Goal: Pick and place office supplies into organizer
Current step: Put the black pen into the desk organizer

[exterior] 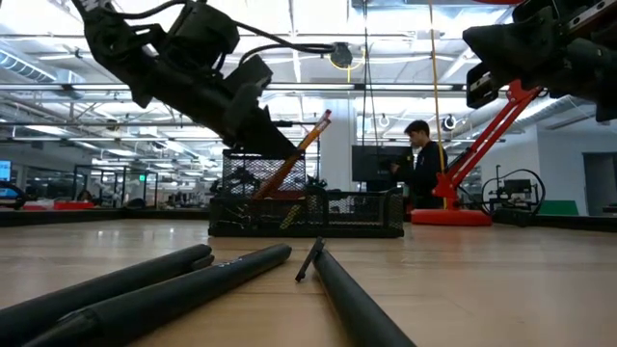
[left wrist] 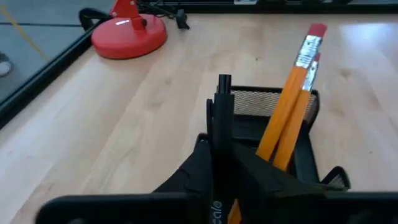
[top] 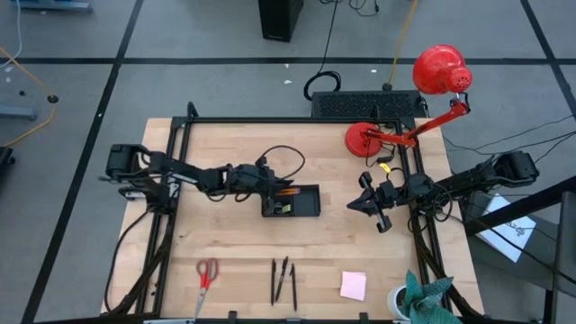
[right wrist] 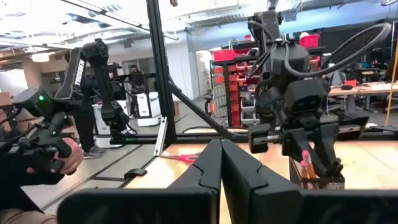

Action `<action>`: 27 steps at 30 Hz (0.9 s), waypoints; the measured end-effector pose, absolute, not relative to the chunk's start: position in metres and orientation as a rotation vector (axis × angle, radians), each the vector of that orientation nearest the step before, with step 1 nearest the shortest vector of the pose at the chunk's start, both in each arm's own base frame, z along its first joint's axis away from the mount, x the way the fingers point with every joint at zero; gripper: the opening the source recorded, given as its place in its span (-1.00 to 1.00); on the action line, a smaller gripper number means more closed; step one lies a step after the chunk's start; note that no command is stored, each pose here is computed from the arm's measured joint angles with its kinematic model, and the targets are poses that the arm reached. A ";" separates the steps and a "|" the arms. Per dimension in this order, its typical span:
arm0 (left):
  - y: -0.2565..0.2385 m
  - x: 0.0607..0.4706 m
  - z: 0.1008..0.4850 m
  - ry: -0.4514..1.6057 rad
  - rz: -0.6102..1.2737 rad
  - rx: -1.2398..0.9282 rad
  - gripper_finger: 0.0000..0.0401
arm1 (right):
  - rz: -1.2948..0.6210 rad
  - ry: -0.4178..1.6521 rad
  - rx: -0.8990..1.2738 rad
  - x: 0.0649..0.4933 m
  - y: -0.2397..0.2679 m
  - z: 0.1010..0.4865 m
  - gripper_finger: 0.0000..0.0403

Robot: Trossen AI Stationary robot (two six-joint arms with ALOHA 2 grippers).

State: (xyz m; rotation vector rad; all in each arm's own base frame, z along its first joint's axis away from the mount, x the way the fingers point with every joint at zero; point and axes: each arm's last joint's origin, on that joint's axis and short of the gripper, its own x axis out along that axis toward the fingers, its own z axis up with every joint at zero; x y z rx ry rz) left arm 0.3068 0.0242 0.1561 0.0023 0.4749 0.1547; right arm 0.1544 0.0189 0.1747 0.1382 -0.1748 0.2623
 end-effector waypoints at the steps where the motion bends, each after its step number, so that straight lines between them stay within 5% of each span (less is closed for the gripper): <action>1: 0.025 0.307 0.156 0.474 0.146 -0.001 -0.65 | 0.262 -0.172 0.138 0.154 0.019 0.174 -0.98; 13: 0.023 0.303 0.165 0.459 0.126 0.035 -0.14 | 0.263 -0.173 0.138 0.154 0.019 0.175 -0.98; 19: 0.016 0.291 0.198 0.404 0.152 0.062 -0.17 | 0.263 -0.175 0.138 0.154 0.019 0.175 -0.98; 27: -0.041 0.275 0.257 0.611 0.180 0.097 -0.44 | 0.262 -0.169 0.130 0.155 0.019 0.174 -0.98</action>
